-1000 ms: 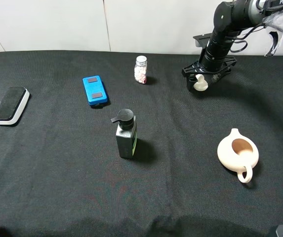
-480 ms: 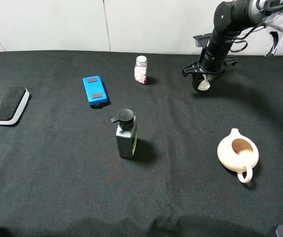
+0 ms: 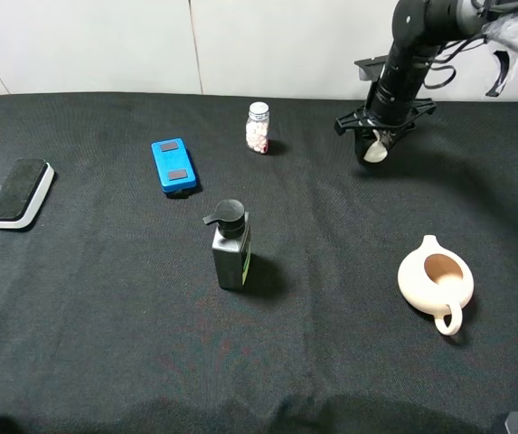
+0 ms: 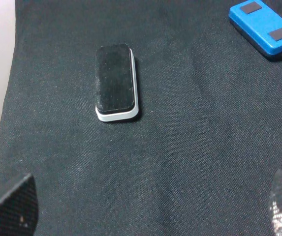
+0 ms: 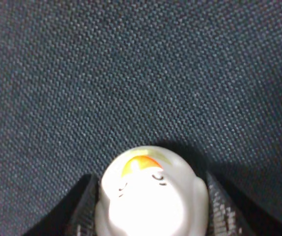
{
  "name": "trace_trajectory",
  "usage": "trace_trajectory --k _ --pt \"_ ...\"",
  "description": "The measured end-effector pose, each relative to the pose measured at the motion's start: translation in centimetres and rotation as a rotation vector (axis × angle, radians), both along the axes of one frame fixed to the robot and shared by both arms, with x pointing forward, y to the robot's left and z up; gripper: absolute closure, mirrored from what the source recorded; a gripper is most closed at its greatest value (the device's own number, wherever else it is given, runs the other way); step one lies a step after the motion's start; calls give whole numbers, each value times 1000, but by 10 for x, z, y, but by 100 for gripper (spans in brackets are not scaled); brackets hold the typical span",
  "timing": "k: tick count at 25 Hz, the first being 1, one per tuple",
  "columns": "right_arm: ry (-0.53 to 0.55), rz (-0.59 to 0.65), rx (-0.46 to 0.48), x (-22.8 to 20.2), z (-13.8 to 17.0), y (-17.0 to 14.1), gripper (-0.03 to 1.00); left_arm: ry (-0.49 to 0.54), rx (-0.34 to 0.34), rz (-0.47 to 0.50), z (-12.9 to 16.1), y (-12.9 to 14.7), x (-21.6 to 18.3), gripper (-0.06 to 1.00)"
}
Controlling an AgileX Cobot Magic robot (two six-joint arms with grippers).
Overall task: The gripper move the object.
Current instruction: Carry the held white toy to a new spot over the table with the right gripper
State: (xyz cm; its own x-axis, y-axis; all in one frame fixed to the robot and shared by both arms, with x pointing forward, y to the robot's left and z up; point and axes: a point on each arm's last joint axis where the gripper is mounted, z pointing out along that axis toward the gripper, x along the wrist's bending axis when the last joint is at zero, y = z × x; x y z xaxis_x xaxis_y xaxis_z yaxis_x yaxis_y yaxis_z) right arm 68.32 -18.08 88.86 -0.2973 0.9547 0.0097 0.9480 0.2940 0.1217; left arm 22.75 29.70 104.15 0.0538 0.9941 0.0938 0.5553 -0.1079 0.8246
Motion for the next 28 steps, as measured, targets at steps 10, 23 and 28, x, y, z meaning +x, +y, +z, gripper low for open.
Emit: trace_trajectory --k 10,23,28 --pt "35 0 -4 -3 17 0 62 0 0 0 0 0 0 -5" --pt "20 22 9 -16 65 4 62 0 0 0 0 0 0 -5" --pt "2 59 -3 -26 83 19 62 0 0 0 0 0 0 -5"
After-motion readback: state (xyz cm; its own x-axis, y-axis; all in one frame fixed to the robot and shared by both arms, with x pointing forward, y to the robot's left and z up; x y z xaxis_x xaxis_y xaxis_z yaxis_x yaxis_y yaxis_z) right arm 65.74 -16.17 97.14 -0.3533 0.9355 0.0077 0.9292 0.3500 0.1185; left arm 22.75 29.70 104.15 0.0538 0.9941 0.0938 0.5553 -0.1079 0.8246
